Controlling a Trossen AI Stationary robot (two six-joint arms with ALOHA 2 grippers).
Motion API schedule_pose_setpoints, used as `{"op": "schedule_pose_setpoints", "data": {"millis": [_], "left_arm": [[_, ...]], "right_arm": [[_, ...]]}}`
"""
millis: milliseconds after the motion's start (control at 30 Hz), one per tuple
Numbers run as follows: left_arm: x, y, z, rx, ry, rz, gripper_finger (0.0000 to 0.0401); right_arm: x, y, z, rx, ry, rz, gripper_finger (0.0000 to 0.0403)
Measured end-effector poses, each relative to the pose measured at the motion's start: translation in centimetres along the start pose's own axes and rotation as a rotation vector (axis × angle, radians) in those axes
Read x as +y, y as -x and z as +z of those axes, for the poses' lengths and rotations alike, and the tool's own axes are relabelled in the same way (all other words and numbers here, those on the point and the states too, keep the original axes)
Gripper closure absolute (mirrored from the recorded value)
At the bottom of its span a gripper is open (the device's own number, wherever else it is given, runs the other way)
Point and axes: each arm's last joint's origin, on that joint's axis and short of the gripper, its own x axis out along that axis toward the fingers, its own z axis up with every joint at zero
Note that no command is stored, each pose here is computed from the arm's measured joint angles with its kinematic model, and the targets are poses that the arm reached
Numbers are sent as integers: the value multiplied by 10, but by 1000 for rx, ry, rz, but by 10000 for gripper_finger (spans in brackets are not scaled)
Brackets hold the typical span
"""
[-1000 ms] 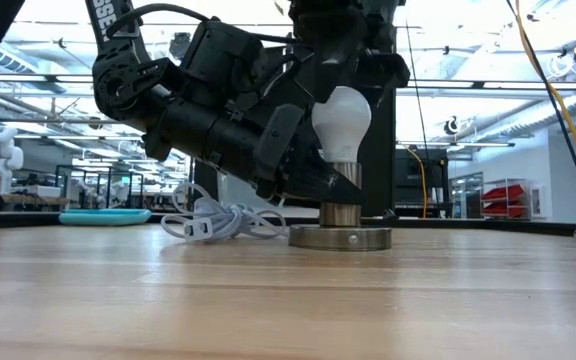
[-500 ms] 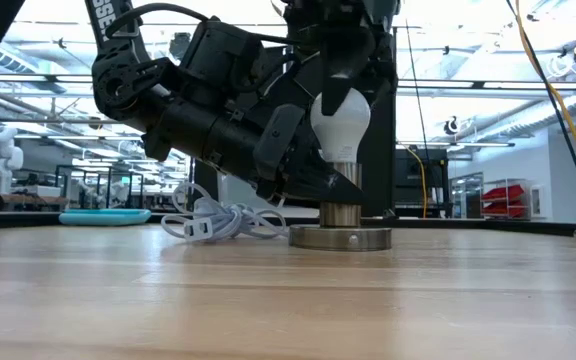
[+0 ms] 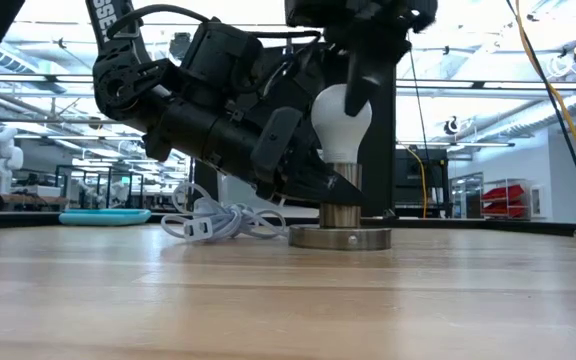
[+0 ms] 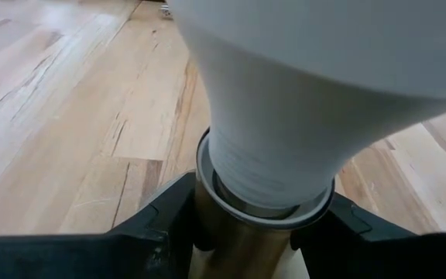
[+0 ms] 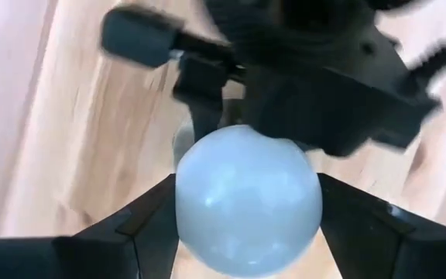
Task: Screw lightbulb
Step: Remove the light bulb from the lamp
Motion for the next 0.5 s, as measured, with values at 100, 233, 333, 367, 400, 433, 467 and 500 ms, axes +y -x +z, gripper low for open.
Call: {"op": "schedule_pose_setpoints", "data": {"millis": [100,233,333,367,400,433,467,500], "left_arm": [[0,0,0,0,-1,-1,226],[0,0,0,1,0,-4,226],[0,0,0,2,3,-7,226],[0,0,0,2,8,-8,226],[0,0,0,2,14,-8,226],[0,0,0,1,20,-10,226],[0,0,0,2,20,-12,226],[0,0,0,2,19,-12,226]], "right_arm": [[0,1,0,-4,190,3,143],[-1,1,2,-18,287,-9,139],[-2,0,2,-22,244,-9,122],[-2,0,2,-22,210,-12,112],[-2,0,2,-23,170,-22,103],[-3,-1,4,-35,114,-36,92],[-4,-1,4,-36,61,-37,81],[-4,-1,4,-36,6,-37,71]]}}
